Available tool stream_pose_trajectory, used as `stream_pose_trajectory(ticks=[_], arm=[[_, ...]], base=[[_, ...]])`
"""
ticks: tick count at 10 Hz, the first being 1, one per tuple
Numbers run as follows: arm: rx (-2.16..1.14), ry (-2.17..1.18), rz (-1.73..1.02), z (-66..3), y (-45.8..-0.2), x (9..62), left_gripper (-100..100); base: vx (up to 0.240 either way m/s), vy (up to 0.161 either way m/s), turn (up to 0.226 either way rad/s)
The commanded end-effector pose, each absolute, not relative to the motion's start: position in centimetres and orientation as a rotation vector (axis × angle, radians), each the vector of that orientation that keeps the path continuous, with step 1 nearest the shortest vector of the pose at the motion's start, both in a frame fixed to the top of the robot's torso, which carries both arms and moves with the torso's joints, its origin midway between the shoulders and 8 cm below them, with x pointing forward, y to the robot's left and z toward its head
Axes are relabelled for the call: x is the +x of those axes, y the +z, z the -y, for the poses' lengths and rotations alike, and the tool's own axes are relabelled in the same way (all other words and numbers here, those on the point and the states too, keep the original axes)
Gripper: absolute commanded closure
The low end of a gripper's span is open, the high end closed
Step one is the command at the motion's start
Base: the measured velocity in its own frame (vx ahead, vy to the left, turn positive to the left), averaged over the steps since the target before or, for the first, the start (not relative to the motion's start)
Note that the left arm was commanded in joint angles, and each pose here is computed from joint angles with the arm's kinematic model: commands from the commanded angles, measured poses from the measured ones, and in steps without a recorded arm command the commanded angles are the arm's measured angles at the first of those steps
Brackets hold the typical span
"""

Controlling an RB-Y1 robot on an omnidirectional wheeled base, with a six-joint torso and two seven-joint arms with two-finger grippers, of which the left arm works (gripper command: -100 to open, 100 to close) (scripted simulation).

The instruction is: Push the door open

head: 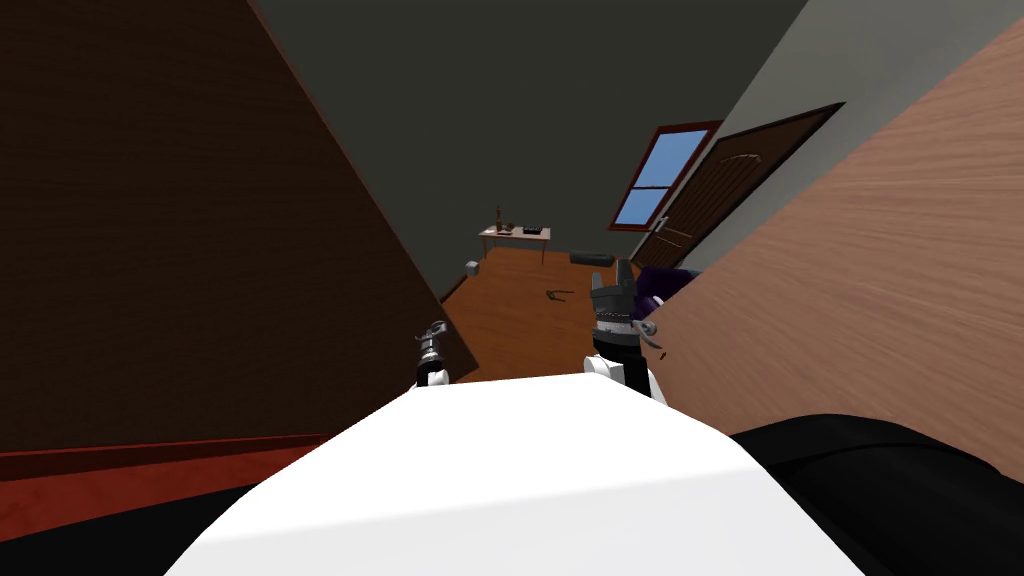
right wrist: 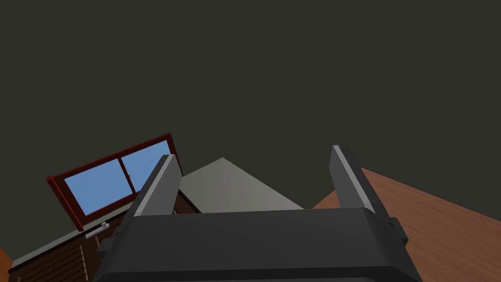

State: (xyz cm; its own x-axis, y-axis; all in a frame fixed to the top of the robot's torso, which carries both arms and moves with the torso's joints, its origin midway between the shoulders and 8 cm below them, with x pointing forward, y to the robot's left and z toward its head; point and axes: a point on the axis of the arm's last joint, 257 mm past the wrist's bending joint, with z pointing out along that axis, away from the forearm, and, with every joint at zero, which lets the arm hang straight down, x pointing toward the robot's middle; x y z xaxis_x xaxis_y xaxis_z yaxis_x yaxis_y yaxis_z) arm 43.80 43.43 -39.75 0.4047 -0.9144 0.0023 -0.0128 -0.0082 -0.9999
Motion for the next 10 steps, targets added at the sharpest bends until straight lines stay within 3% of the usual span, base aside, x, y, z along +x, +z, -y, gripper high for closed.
stream_pose_trajectory(ticks=[1,10], arm=[[-1.391,-0.866,-0.870,-45.5,-39.2,43.1,100],[-1.428,-0.776,-0.777,-49.8,-39.2,40.7,100]], base=[[0.198,-0.019,0.049],[0.158,-0.020,0.048]])
